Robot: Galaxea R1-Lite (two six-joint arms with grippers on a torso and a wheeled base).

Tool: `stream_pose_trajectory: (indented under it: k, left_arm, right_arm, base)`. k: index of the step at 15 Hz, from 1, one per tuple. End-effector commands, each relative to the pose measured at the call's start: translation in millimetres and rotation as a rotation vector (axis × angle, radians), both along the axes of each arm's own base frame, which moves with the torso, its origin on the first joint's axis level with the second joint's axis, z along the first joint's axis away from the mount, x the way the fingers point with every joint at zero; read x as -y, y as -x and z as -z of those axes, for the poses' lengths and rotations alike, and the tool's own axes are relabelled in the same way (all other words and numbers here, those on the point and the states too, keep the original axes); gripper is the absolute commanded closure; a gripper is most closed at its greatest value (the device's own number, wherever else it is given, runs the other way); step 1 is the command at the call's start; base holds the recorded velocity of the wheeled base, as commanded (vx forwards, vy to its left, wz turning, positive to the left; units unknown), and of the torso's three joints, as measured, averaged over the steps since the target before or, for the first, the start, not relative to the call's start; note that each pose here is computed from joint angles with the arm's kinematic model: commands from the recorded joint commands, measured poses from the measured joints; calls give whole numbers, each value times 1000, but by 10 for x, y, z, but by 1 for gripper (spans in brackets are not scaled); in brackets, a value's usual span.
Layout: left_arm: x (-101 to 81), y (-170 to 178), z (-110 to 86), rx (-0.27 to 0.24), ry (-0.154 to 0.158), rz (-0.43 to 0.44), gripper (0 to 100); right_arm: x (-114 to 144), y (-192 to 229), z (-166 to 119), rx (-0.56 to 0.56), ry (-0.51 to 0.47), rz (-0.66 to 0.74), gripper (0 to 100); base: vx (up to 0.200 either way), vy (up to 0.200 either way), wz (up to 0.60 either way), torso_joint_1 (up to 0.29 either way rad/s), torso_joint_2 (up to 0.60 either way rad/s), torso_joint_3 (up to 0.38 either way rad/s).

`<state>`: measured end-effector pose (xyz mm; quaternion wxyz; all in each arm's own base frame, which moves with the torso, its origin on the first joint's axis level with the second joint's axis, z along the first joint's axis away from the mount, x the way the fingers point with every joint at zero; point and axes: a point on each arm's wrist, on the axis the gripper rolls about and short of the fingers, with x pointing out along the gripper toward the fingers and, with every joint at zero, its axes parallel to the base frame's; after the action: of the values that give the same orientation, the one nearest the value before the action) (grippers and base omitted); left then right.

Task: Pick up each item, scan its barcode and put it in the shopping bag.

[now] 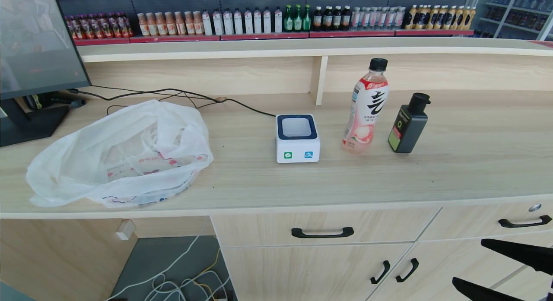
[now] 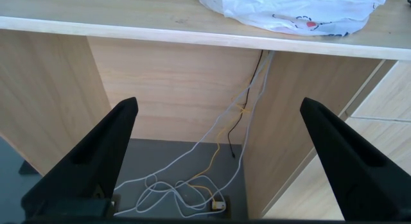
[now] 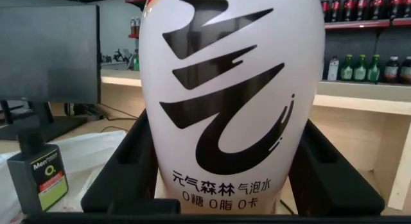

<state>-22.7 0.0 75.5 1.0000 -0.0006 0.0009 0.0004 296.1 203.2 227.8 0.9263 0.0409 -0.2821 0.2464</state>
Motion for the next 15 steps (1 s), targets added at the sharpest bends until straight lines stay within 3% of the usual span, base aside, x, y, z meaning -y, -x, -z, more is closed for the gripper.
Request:
stream_pose_trajectory:
  k: [1, 14, 15]
  left_arm:
    - [0, 0, 0, 0, 0, -1, 0]
    - [0, 0, 0, 0, 0, 1, 0]
    - [0, 0, 0, 0, 0, -1, 0]
  right_arm:
    - [74, 143, -29, -12, 0, -10, 100]
    - [151, 181, -6, -58, -41, -35, 100]
    - [149, 178, -1, -59, -40, -35, 100]
  base:
    - [0, 0, 0, 0, 0, 0]
    - [0, 0, 0, 0, 0, 0]
    - [0, 200, 0, 2, 7, 7]
